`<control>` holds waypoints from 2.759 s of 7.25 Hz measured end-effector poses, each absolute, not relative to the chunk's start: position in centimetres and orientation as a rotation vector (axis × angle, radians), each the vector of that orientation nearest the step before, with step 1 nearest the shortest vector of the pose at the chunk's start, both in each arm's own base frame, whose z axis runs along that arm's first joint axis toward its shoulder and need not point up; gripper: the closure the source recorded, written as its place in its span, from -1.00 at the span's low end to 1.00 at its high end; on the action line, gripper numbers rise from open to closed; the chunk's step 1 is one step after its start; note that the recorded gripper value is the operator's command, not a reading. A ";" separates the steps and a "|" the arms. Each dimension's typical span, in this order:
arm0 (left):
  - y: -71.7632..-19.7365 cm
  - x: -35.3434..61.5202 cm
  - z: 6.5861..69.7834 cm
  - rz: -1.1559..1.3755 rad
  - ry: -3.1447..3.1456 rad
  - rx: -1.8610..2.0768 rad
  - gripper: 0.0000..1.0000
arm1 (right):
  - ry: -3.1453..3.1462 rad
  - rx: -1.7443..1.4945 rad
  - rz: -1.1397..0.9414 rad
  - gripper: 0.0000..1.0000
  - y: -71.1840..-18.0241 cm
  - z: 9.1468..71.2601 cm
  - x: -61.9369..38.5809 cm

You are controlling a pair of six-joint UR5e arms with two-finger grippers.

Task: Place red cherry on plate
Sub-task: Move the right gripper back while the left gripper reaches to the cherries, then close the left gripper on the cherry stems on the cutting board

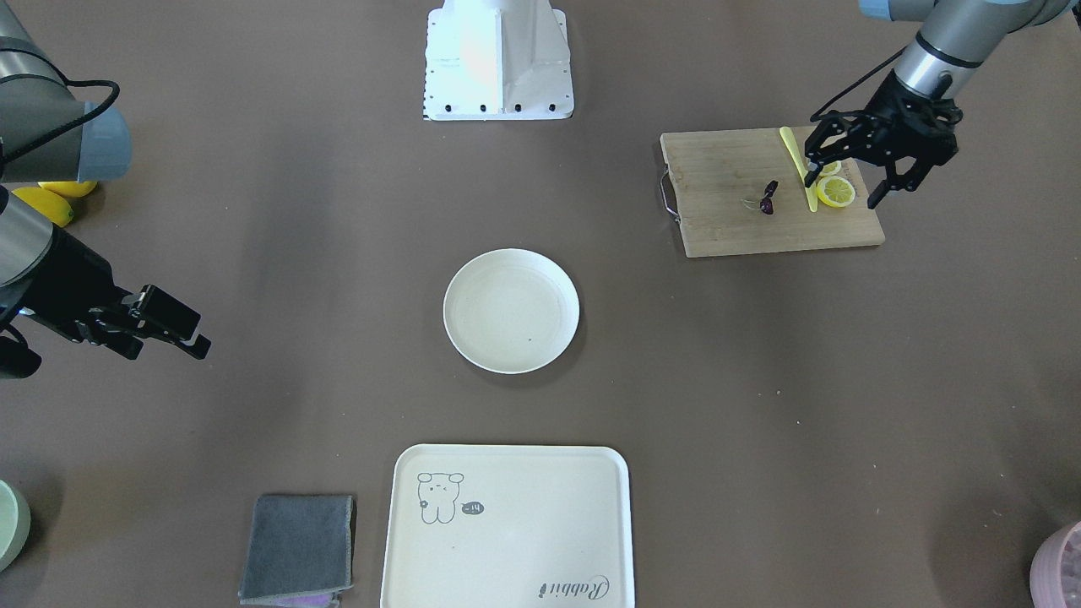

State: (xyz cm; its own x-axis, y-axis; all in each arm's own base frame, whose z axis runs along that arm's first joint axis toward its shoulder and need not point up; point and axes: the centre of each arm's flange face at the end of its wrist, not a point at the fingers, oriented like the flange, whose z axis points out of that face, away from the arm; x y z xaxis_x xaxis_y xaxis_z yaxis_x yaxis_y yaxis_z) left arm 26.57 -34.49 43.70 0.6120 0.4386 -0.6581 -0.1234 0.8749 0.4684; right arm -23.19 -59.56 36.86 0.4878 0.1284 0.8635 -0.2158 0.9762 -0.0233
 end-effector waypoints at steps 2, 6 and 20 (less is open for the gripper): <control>-32.4 28.8 44.3 0.392 0.845 0.383 -0.71 | -1.034 0.098 0.214 -1.00 -59.6 37.3 -22.9; -30.6 31.2 47.1 0.447 0.818 0.321 -0.68 | -1.018 0.104 0.229 -1.00 -59.6 37.9 -22.6; -29.3 33.4 49.7 0.441 0.860 0.289 1.00 | -1.009 0.116 0.256 -1.00 -59.5 38.1 -21.7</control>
